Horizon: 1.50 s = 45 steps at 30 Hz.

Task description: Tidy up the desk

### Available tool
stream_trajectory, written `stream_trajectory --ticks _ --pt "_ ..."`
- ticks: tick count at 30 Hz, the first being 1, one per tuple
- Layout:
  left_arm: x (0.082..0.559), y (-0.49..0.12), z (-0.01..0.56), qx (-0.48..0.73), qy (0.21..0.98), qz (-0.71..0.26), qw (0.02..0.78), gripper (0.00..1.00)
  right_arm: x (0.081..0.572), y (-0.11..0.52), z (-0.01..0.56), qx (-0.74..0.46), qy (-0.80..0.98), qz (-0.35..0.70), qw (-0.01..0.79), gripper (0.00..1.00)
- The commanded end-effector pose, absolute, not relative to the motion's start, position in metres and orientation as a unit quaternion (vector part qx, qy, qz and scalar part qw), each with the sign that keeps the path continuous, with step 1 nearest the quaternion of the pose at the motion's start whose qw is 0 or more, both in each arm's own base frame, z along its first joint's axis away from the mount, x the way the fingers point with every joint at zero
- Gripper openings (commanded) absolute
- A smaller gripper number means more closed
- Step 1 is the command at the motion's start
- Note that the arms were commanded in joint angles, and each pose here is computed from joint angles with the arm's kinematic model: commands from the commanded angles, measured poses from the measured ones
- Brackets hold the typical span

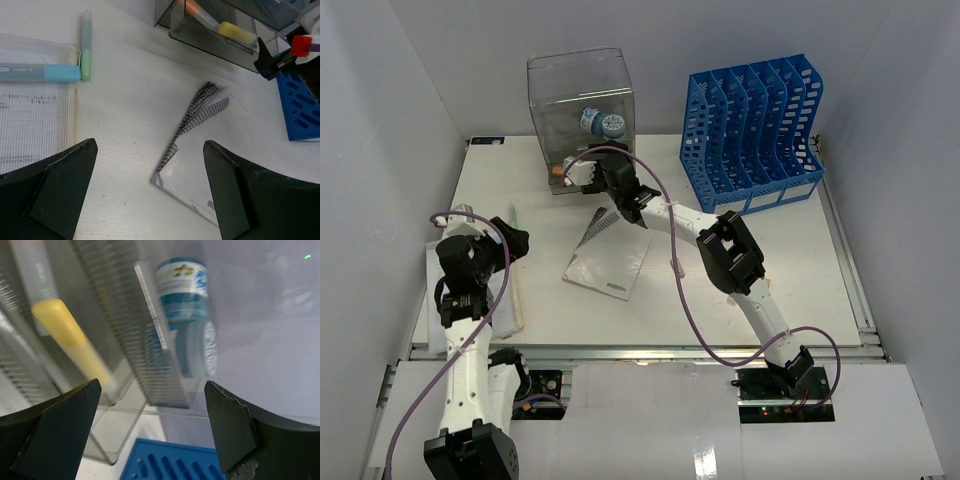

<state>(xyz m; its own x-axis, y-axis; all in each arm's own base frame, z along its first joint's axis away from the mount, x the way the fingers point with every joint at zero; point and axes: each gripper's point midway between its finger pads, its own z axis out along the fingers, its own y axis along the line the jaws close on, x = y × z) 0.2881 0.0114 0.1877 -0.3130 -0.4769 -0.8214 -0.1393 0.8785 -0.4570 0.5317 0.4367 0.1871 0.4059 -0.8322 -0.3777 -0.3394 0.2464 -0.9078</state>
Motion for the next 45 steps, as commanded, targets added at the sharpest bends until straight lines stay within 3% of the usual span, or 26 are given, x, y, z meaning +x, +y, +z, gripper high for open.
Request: stream_trajectory --ticks 1,2,4,6,7,8,9,11,14,19,28,38,40,45 --pt "0.304 0.005 0.178 -0.193 0.804 -0.182 0.533 0.98 0.513 0.417 0.251 -0.535 0.539 -0.151 0.633 0.9" --pt "0.308 0.005 0.175 -0.19 0.808 -0.186 0.525 0.98 0.501 0.414 0.265 -0.532 0.546 -0.121 0.636 0.9" --pt "0.316 0.006 0.172 -0.189 0.816 -0.186 0.514 0.98 0.462 0.401 0.24 -0.596 0.576 -0.051 0.557 0.9" --pt "0.328 0.015 0.171 -0.193 0.827 -0.168 0.501 0.95 0.396 0.396 0.229 -0.662 0.556 0.089 0.494 0.91" --pt "0.335 0.02 0.171 -0.197 0.832 -0.16 0.493 0.91 0.359 0.394 0.229 -0.686 0.53 0.166 0.471 0.92" --pt "0.339 0.027 0.166 -0.2 0.84 -0.142 0.484 0.86 0.301 0.379 0.216 -0.709 0.513 0.255 0.41 0.99" --pt "0.344 0.032 0.166 -0.202 0.844 -0.132 0.479 0.78 0.276 0.371 0.21 -0.712 0.509 0.289 0.387 0.99" --pt "0.359 0.04 0.163 -0.201 0.853 -0.115 0.467 0.68 0.234 0.353 0.203 -0.711 0.503 0.339 0.356 0.89" --pt "0.386 0.051 0.154 -0.188 0.87 -0.088 0.447 0.65 0.187 0.322 0.185 -0.702 0.511 0.38 0.32 0.8" --pt "0.429 0.057 0.136 -0.161 0.891 -0.042 0.423 0.71 0.172 0.289 0.206 -0.68 0.501 0.398 0.358 0.81" --pt "0.483 0.07 0.1 -0.106 0.911 0.055 0.396 0.69 0.192 0.233 0.219 -0.608 0.522 0.425 0.422 0.82" --pt "0.48 0.086 0.057 -0.105 0.926 0.128 0.34 0.63 0.198 0.228 0.218 -0.607 0.53 0.406 0.43 0.82" --pt "0.478 0.082 0.047 -0.102 0.931 0.119 0.329 0.61 0.199 0.227 0.218 -0.606 0.532 0.405 0.431 0.82" --pt "0.473 0.072 0.028 -0.11 0.94 0.092 0.311 0.44 0.203 0.224 0.216 -0.601 0.538 0.404 0.431 0.82"
